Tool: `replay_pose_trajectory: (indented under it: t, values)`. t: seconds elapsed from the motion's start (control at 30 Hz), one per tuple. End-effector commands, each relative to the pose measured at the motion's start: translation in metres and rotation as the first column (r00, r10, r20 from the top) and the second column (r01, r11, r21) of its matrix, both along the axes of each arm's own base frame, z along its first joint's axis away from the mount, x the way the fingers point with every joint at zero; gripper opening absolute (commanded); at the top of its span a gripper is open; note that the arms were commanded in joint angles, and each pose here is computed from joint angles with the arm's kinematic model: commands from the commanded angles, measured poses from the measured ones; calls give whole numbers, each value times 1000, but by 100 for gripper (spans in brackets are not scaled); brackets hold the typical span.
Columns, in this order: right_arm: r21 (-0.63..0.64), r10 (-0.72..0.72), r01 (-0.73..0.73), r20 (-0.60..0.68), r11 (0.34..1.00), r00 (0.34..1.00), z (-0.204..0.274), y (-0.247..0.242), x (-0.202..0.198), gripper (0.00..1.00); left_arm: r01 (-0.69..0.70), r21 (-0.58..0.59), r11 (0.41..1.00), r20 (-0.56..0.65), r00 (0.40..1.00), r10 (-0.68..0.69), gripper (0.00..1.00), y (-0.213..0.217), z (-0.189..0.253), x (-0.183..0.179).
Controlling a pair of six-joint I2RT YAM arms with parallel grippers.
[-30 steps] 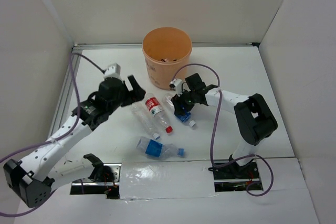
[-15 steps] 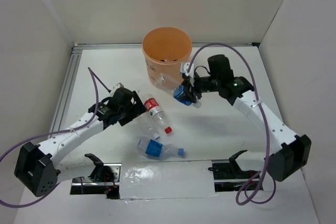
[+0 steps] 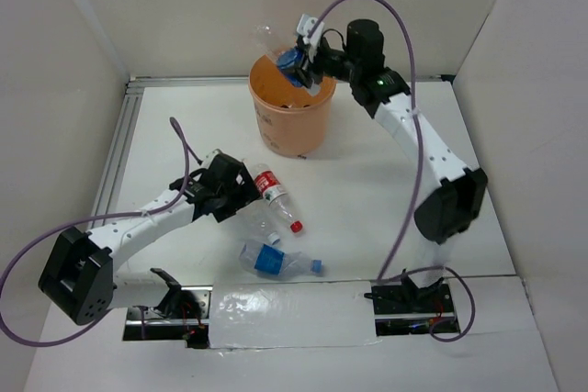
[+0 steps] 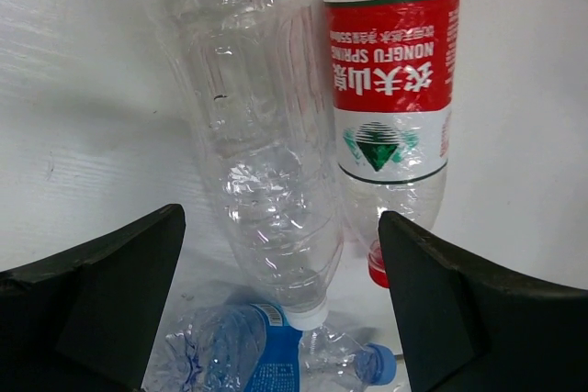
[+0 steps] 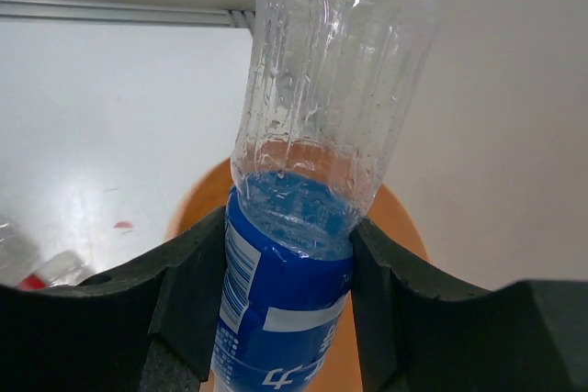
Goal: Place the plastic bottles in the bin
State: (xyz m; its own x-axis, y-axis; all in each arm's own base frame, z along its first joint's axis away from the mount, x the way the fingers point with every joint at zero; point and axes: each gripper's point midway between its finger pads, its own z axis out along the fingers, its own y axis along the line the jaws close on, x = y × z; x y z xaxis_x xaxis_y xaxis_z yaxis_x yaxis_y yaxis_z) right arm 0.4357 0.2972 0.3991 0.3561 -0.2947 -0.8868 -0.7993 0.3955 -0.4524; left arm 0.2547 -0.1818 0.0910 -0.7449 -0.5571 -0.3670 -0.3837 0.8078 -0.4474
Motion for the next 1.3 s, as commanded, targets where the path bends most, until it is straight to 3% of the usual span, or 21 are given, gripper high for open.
replay_pose_trajectory:
  t: [0.0,0.03,0.07,0.17,0.27,0.37,0.43,0.47,0.5,0.53,0.6,0.63,0.67,0.7,0.8,0.83,0.9,1.0,1.07,1.2,1.27]
  values:
    - [50,-69,67,46,997,997,20,-6,47,53,-15,6,1000,7,1000,15,99,3,-8,3]
    - [48,-69,68,25,997,997,14,-3,53,60,-15,2,1000,14,1000,15,99,1,-8,5]
    - [35,-69,69,-2,997,998,3,1,63,79,-20,15,1000,7,1000,20,99,2,-12,6]
    - [45,-68,71,-75,996,995,-3,-5,68,100,-32,67,997,-32,999,34,97,9,-31,4]
    - [70,-46,54,-107,996,993,6,-16,56,100,-34,94,995,-57,998,40,97,11,-45,4]
    - [89,10,2,-136,996,991,19,-27,19,100,-29,112,993,-64,997,36,95,8,-56,6]
    - [80,88,-75,-177,994,980,11,-30,-22,100,-11,131,991,-76,997,21,89,8,-65,8]
    - [53,107,-98,-221,994,969,-7,-39,-45,100,7,135,991,-75,997,3,72,4,-68,7]
    - [37,140,-135,-242,990,960,-18,-41,-62,100,6,129,992,-65,998,2,62,2,-64,11]
    - [28,192,-191,-265,981,945,-30,-41,-81,100,15,129,991,-66,998,-7,55,-2,-64,11]
    - [-20,219,-232,-254,973,942,-44,-53,-117,90,13,146,989,-57,998,-5,41,1,-55,8]
    - [-45,217,-244,-319,969,923,-83,-59,-131,84,33,138,990,-37,999,-28,30,-4,-45,7]
    - [-76,211,-239,-270,968,939,-83,-67,-147,71,43,130,991,36,998,-48,28,-6,-20,8]
    - [-91,186,-227,-323,970,928,-115,-73,-157,63,67,145,987,61,995,-76,25,-5,-7,5]
    - [-124,118,-164,-317,979,941,-136,-86,-168,36,73,109,991,256,962,-99,20,-10,66,13]
    - [-125,101,-153,-353,980,930,-153,-91,-177,35,85,117,990,302,946,-117,20,-9,82,16]
    - [-145,88,-157,-396,977,914,-174,-91,-183,40,83,74,994,438,893,-107,20,-15,132,32]
    - [-171,58,-160,-483,972,874,-202,-92,-188,68,93,63,994,633,766,-112,22,-28,207,61]
    - [-176,65,-189,-543,966,837,-216,-89,-193,81,76,118,990,679,721,-136,23,-33,223,88]
    - [-181,113,-250,-550,951,827,-230,-84,-204,89,55,115,992,804,581,-126,28,-63,292,157]
    - [-187,137,-272,-528,944,838,-228,-84,-207,90,40,106,994,825,555,-110,28,-65,303,170]
